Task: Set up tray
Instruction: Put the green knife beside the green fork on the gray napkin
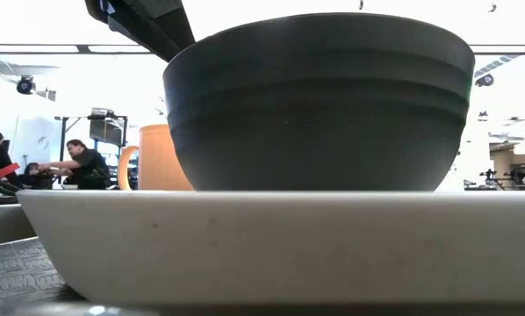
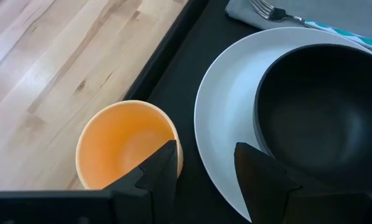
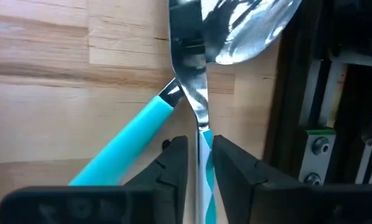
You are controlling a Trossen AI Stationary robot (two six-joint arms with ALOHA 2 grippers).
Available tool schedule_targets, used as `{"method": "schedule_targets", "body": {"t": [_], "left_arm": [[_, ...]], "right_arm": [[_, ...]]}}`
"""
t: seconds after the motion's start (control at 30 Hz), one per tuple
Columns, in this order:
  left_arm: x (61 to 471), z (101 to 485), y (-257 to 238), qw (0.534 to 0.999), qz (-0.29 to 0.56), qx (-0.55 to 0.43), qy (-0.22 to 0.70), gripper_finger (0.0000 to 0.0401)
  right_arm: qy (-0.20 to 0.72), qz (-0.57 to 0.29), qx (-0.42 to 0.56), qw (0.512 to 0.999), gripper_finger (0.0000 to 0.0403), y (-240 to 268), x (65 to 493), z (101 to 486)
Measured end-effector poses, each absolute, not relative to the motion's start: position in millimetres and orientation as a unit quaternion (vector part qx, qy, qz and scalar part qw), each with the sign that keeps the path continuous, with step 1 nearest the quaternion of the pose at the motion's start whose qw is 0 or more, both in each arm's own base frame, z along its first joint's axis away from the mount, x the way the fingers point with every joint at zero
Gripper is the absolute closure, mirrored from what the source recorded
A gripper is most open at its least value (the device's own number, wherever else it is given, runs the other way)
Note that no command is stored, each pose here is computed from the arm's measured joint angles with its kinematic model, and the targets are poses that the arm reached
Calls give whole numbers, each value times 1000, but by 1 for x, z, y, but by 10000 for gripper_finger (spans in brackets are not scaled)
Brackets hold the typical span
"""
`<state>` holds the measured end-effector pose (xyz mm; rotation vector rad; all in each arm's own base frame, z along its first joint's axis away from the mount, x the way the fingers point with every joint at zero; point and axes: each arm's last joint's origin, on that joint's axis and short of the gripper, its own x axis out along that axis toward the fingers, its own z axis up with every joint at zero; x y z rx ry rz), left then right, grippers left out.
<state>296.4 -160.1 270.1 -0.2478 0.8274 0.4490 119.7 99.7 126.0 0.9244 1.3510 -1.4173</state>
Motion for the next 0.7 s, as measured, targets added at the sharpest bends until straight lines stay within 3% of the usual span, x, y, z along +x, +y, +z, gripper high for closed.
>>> {"method": "schedule_targets", "body": {"t": [0.27, 0.5, 0.7], "left_arm": [[297, 271, -160, 885, 214, -123, 394, 260], [298, 271, -161, 887, 213, -127, 390, 260], [298, 271, -161, 887, 212, -127, 389, 260]], "right_arm": [[558, -566, 370, 481, 383, 100, 120, 126], [572, -545, 357, 497, 382, 103, 124, 131], [561, -514, 386, 521, 382, 125, 141, 159]]}}
